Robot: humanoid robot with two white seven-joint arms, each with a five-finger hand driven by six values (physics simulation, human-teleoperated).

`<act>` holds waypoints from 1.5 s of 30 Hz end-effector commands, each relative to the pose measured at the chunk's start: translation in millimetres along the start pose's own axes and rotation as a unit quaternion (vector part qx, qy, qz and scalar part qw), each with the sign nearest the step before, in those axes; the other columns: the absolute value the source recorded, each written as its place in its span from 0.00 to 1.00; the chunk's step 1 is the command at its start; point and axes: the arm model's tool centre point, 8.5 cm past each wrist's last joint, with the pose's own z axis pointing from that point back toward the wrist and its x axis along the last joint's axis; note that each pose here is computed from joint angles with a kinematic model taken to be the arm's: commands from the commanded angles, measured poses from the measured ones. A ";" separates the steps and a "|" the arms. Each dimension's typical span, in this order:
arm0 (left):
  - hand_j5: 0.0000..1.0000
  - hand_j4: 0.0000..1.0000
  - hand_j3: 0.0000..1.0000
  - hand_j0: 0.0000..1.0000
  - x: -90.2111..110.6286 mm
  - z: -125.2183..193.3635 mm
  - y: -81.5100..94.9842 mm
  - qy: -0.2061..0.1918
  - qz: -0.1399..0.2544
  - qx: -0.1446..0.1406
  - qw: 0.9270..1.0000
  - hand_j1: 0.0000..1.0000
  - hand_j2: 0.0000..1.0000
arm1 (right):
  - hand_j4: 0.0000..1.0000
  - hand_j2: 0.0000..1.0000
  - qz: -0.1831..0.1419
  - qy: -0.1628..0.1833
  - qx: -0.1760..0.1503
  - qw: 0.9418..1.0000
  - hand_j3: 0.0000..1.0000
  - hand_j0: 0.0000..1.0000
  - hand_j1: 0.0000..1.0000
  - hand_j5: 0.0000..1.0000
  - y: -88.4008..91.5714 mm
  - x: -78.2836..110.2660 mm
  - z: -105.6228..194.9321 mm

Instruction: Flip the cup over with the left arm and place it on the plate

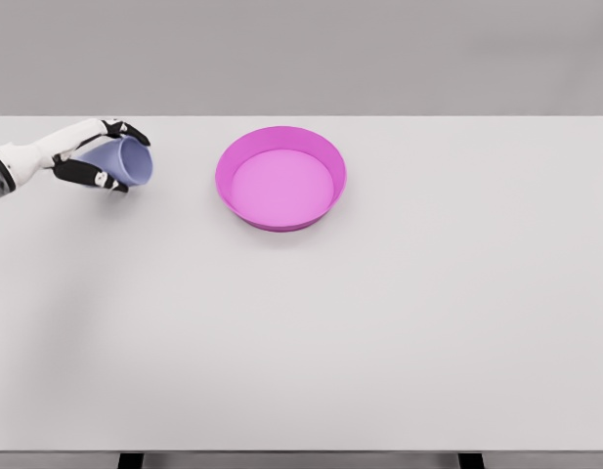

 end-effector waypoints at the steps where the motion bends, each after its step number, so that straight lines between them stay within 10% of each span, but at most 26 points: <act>1: 0.65 0.65 0.65 0.65 5.5 -4.1 1.5 -0.019 0.020 0.015 1.000 0.65 0.65 | 1.00 1.00 0.000 0.000 0.000 1.000 1.00 1.00 1.00 1.00 0.0 0.0 0.0; 45: 0.66 0.66 0.66 0.66 117.3 -79.3 -40.6 -0.220 0.063 0.009 0.973 0.66 0.66 | 1.00 1.00 0.000 0.000 -0.001 1.000 1.00 1.00 1.00 1.00 -0.1 0.0 0.0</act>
